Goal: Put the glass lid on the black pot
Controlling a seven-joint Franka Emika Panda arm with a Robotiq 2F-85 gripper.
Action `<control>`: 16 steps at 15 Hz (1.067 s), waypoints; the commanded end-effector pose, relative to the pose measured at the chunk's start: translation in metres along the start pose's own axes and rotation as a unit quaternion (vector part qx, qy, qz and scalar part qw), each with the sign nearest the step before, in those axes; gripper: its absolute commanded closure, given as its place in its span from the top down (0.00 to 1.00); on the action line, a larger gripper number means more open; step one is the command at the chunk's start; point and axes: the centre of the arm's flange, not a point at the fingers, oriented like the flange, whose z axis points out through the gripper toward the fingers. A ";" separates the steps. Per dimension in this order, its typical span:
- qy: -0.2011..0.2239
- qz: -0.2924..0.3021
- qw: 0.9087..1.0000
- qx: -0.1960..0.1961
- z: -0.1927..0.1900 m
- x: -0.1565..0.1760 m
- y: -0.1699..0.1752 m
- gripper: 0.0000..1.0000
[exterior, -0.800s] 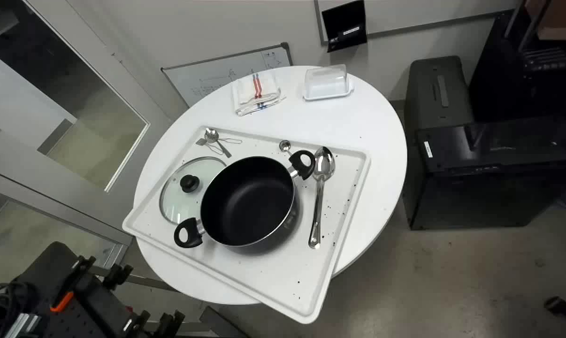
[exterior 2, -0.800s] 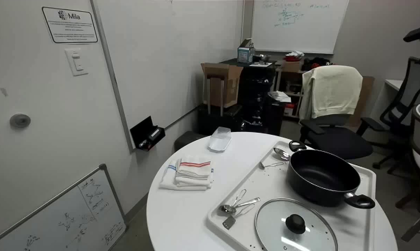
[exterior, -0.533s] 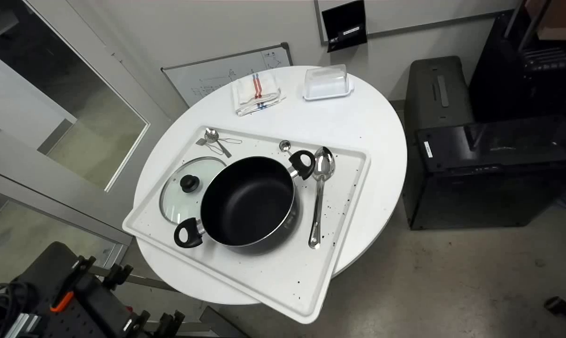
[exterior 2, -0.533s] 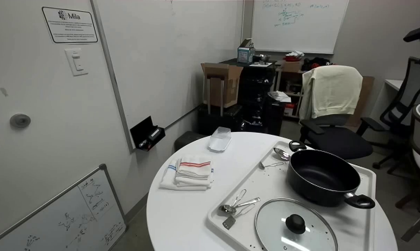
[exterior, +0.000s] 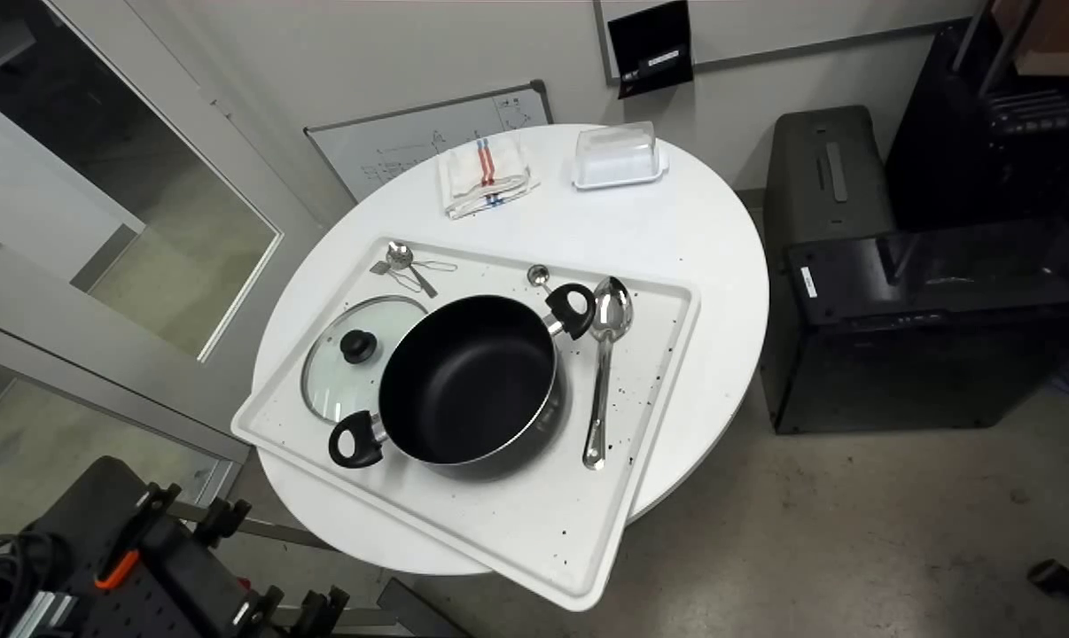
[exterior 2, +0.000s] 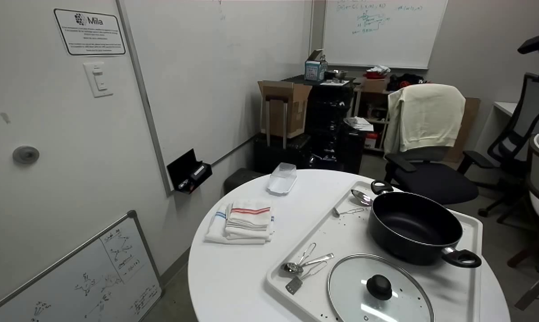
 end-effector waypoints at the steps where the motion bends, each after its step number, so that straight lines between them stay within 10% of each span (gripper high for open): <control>1: -0.024 -0.009 1.000 0.011 0.027 0.015 0.002 1.00; 16: -0.162 -0.081 0.983 0.018 0.248 0.053 0.005 1.00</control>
